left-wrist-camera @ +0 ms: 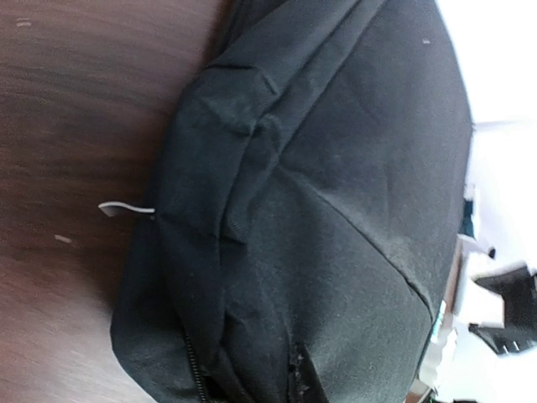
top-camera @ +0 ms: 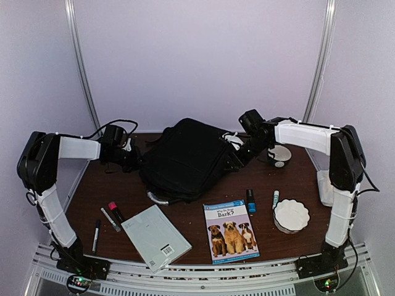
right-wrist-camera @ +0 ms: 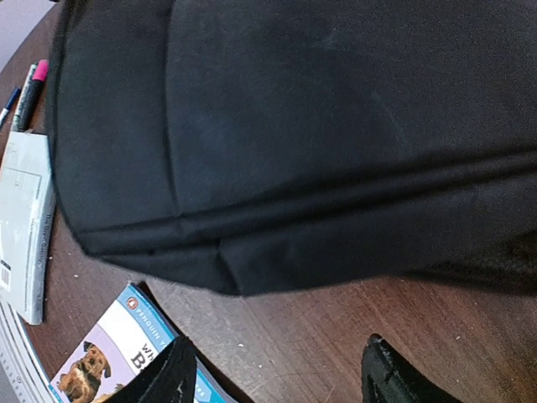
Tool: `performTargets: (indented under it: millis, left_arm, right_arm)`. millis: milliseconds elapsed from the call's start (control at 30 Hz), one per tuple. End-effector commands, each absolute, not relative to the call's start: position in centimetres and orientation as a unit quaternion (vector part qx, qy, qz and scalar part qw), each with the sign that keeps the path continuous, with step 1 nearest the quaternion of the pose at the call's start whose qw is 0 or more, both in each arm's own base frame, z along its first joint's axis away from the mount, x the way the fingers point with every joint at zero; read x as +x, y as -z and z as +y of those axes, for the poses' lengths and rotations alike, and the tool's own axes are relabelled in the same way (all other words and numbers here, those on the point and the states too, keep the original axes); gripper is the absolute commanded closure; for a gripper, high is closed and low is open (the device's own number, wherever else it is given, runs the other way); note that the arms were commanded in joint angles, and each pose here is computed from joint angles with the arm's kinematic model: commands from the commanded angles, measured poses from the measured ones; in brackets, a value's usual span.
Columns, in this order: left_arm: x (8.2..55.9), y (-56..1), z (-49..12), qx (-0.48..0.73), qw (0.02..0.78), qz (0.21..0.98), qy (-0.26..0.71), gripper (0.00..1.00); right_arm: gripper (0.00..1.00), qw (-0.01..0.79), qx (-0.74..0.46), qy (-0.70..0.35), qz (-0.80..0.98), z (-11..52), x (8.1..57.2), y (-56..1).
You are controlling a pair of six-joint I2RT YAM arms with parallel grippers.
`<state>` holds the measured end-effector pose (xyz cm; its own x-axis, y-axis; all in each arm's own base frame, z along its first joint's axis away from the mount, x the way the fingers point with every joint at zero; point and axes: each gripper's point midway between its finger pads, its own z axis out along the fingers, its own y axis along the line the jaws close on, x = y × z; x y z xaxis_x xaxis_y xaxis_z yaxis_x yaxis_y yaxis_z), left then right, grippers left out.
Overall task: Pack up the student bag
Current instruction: Adjust the student bag at the center of the board.
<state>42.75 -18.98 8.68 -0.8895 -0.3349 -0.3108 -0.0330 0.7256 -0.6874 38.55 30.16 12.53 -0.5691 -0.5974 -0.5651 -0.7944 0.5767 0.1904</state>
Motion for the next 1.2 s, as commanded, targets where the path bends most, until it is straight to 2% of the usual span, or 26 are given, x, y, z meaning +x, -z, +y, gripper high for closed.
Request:
performTargets:
  millis: [0,267,433,633,833,900,967,1100,1167]
  left_arm:
    - [41.3,-13.5,-22.7,-0.052,0.234,0.880,0.409,1.00]
    - [40.5,-21.3,-23.9,-0.039,0.315,0.850,0.421,1.00]
    - [40.8,-23.5,-21.9,-0.077,0.366,0.839,0.397,1.00]
    - [40.3,-22.6,-19.6,-0.156,0.391,0.832,0.361,1.00]
    - [37.0,-15.6,-19.4,-0.136,0.308,0.899,0.279,1.00]
    - [35.8,-14.3,-19.5,-0.113,0.291,0.909,0.277,0.80]
    - [34.3,-14.0,-19.0,-0.076,0.276,0.926,0.248,0.65]
    - [32.8,-16.7,-17.0,0.037,0.295,0.943,0.148,0.48]
    - [32.6,-18.8,-17.1,0.108,0.318,0.937,0.099,0.47]
  right_arm:
    - [0.33,0.201,-0.374,-0.178,0.888,29.4,40.2,-10.8]
    - [0.27,0.183,-0.336,-0.138,0.914,28.6,42.1,-8.7]
    - [0.25,0.199,-0.336,-0.171,0.905,29.2,42.4,-11.6]
    - [0.23,0.232,-0.339,-0.173,0.895,27.8,40.8,-14.4]
    - [0.23,0.193,-0.335,-0.151,0.910,25.4,39.6,-11.8]
    - [0.23,0.182,-0.326,-0.145,0.916,24.5,39.8,-10.7]
    - [0.23,0.176,-0.320,-0.143,0.920,23.9,39.9,-10.3]
    - [0.24,0.180,-0.322,-0.149,0.918,23.6,39.9,-10.6]
    - [0.24,0.174,-0.323,-0.159,0.916,23.7,39.4,-10.4]
